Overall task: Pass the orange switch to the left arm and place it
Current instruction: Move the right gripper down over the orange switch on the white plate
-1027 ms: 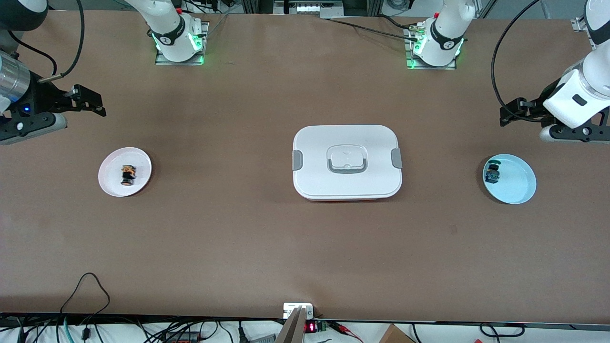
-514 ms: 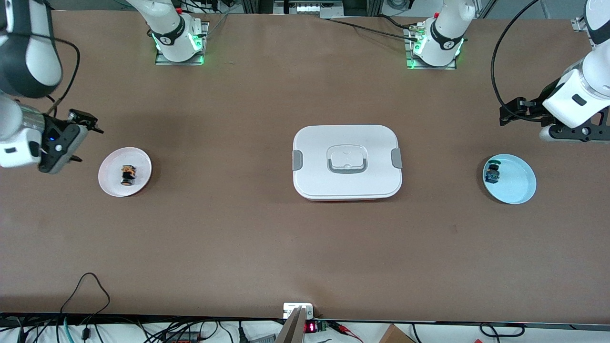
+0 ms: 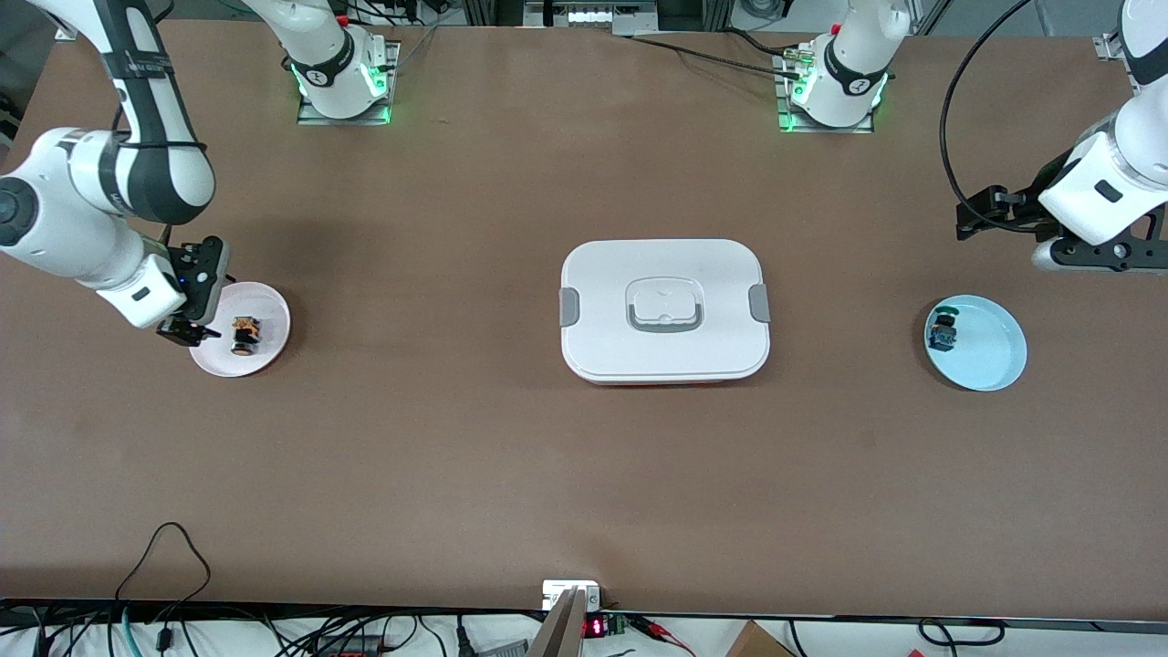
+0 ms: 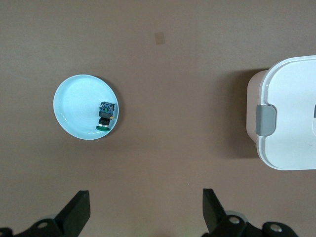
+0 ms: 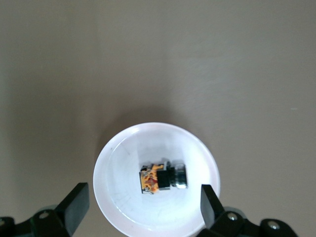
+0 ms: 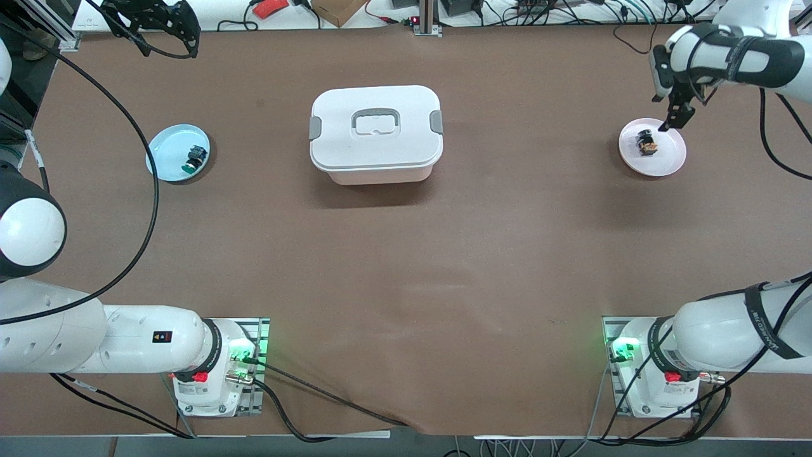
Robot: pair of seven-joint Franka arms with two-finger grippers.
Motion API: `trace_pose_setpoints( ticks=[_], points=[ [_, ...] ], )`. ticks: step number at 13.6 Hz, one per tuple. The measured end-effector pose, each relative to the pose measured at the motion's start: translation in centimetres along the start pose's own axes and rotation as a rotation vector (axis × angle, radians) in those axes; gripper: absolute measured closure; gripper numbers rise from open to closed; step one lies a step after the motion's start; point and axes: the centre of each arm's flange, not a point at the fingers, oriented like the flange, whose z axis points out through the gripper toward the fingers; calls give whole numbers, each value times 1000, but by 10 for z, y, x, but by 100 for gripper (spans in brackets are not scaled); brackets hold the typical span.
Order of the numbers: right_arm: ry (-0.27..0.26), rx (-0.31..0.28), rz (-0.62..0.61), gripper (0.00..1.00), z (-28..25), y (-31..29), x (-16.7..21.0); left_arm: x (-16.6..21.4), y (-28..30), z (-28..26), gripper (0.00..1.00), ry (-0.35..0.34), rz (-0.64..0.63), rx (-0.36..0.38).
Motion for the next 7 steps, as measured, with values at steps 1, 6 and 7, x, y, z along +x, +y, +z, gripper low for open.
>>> trace_pose_setpoints(
  ticks=[1, 6, 7],
  points=[
    [-1, -3, -31, 0, 18, -2, -11, 0, 0, 0, 0, 0, 0, 0],
    [-11, -21, -121, 0, 96, 0, -46, -1, 0, 0, 0, -6, 0, 0],
    [-13, -26, -122, 0, 100, 2, -46, -1, 0, 0, 0, -6, 0, 0]
  ],
)
